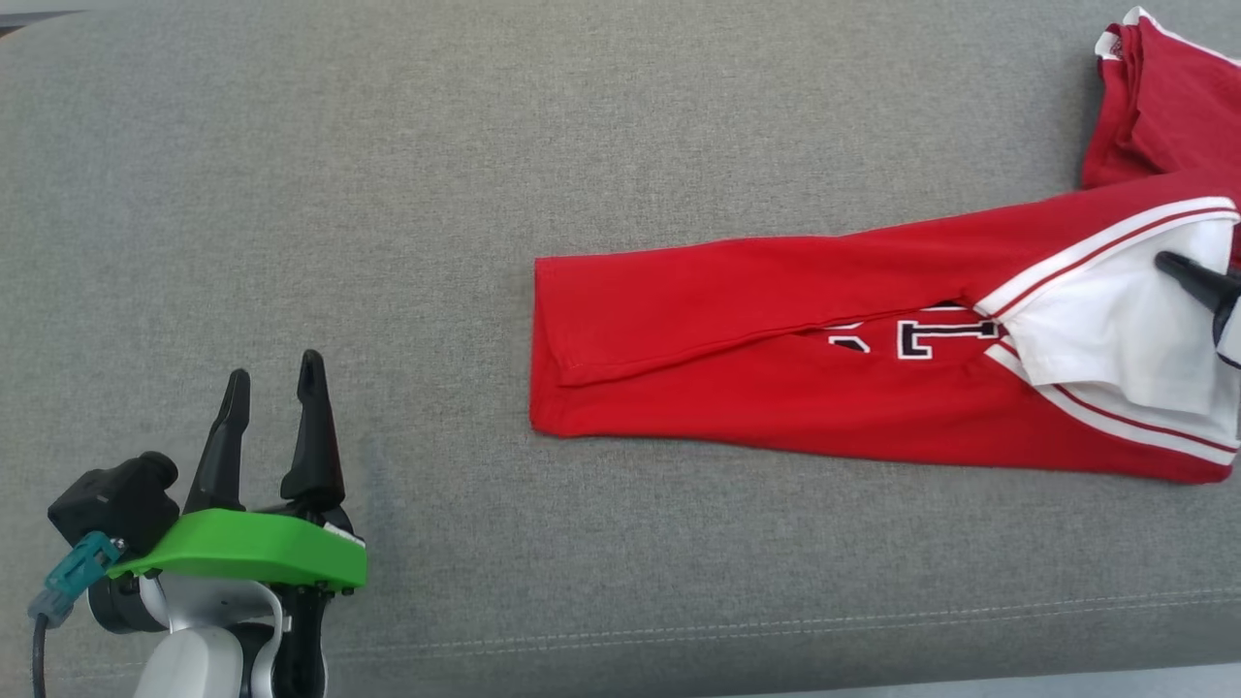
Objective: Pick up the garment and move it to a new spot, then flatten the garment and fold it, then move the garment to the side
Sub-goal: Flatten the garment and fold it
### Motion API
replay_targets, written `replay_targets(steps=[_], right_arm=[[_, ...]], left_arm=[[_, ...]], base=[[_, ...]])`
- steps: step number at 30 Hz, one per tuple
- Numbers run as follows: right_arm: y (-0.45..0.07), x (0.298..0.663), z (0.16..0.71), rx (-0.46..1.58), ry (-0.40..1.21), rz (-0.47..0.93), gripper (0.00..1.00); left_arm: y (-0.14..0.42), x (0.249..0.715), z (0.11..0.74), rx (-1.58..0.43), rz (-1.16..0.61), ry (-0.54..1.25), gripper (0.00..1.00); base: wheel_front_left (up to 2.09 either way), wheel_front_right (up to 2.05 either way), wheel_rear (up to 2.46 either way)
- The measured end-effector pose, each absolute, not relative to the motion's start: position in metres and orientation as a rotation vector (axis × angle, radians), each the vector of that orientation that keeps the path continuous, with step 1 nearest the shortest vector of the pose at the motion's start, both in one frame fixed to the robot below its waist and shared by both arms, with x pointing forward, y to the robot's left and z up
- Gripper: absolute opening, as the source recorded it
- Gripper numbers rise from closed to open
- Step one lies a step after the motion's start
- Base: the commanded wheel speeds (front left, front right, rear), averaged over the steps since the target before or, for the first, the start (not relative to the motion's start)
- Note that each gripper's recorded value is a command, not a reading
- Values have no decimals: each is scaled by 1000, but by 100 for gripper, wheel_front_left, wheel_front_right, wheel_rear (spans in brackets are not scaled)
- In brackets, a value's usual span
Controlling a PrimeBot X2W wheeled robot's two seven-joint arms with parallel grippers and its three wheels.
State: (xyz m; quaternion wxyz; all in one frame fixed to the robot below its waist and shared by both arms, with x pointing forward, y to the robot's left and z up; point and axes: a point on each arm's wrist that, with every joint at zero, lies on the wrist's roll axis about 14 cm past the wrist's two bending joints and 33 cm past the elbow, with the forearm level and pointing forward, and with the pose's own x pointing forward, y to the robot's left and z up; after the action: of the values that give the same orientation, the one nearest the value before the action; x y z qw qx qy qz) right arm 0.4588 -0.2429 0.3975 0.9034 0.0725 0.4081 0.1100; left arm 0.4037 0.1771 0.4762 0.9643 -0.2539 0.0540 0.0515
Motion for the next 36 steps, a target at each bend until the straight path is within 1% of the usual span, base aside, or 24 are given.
replay_targets(steps=[5,9,11,14,22,28,32,36], right_arm=[[-266,458,410,128,825,183,0],[-258,455,416,150,820,200,0],[-239,455,420,187,814,247,0],[-199,452,428,241,807,354,0],[-122,436,453,267,805,603,0],[-96,432,456,281,825,671,0],[-65,425,455,318,855,732,0],[-37,423,456,299,876,783,0]], left_arm=[[171,405,478,-516,87,107,100],[167,405,481,-518,73,105,100],[165,404,482,-519,66,103,100],[161,403,483,-520,53,110,100],[161,396,488,-518,51,104,100],[166,391,491,-519,66,92,100],[170,387,491,-522,82,89,100],[172,383,490,-531,92,92,100]], base=[[0,0,0],[0,0,0],[0,0,0],[0,0,0],[0,0,0],[0,0,0],[0,0,0],[0,0,0]])
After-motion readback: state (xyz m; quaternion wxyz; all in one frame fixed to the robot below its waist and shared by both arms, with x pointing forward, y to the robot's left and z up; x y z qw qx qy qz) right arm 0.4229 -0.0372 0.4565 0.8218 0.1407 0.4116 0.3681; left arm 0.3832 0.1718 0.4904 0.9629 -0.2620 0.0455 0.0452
